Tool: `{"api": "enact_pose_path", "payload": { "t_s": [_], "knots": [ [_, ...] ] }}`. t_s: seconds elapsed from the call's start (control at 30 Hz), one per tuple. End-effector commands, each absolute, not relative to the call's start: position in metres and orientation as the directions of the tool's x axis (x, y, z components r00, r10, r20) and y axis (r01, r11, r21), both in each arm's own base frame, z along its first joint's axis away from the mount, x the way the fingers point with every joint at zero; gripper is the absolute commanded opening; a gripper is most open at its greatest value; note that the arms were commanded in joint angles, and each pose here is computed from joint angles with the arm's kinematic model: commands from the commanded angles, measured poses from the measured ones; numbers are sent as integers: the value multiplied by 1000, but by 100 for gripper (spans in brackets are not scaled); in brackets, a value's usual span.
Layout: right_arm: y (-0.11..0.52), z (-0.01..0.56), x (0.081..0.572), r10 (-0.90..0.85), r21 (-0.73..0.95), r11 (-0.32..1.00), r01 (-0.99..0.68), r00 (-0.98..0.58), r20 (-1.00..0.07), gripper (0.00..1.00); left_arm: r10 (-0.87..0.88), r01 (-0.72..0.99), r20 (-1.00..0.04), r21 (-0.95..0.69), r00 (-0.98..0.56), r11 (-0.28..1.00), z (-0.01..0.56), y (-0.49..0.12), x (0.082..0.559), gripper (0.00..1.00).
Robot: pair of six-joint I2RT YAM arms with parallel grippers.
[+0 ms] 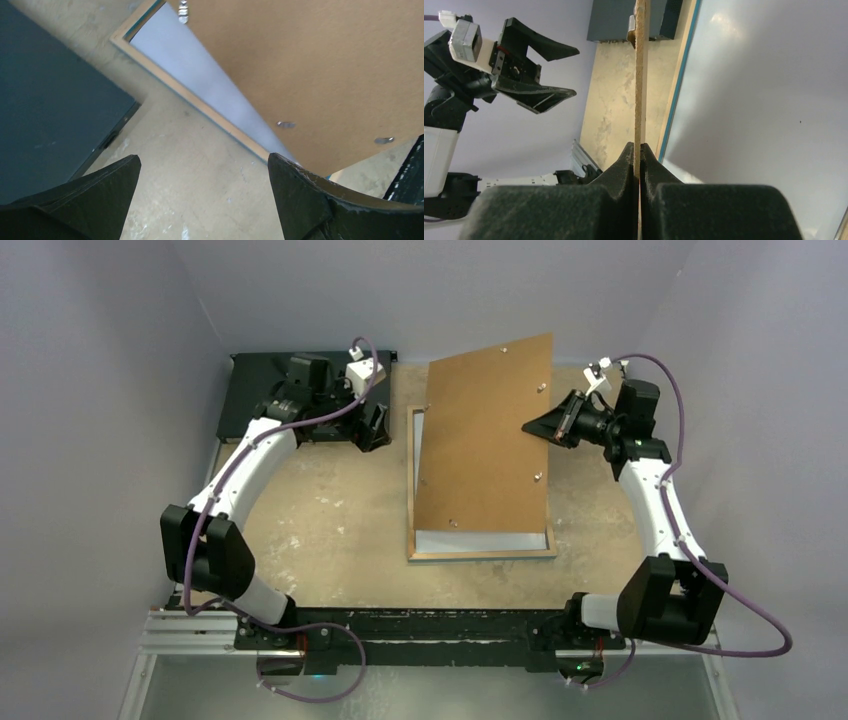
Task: Put the photo into the frame
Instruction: Place the photo frame item in the photo frame.
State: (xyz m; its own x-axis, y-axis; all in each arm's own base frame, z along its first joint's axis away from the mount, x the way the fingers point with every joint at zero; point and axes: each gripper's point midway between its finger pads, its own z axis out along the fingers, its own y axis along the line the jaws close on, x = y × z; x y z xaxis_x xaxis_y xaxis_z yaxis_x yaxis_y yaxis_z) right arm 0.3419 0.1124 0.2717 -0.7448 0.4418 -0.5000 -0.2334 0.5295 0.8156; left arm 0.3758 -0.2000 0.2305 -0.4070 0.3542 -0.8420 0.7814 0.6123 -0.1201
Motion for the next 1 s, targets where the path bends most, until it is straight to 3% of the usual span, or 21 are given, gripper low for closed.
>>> {"api": "enact_pose_path", "payload": {
  "t_s": [0.0, 0.43, 0.97],
  "knots": [
    [116, 279, 336, 386, 797, 513, -318, -744, -545, 0, 428, 772, -788, -92, -442, 629, 206, -172, 371, 98],
    [117, 249, 337, 386, 837, 490, -242, -802, -457, 0, 479, 753, -716, -100, -508, 650, 160, -147, 369, 96],
    [125, 231, 347, 356, 870, 438, -226, -845, -399, 0, 445, 713, -702, -129, -557, 689, 135, -140, 379, 90]
  ]
}}
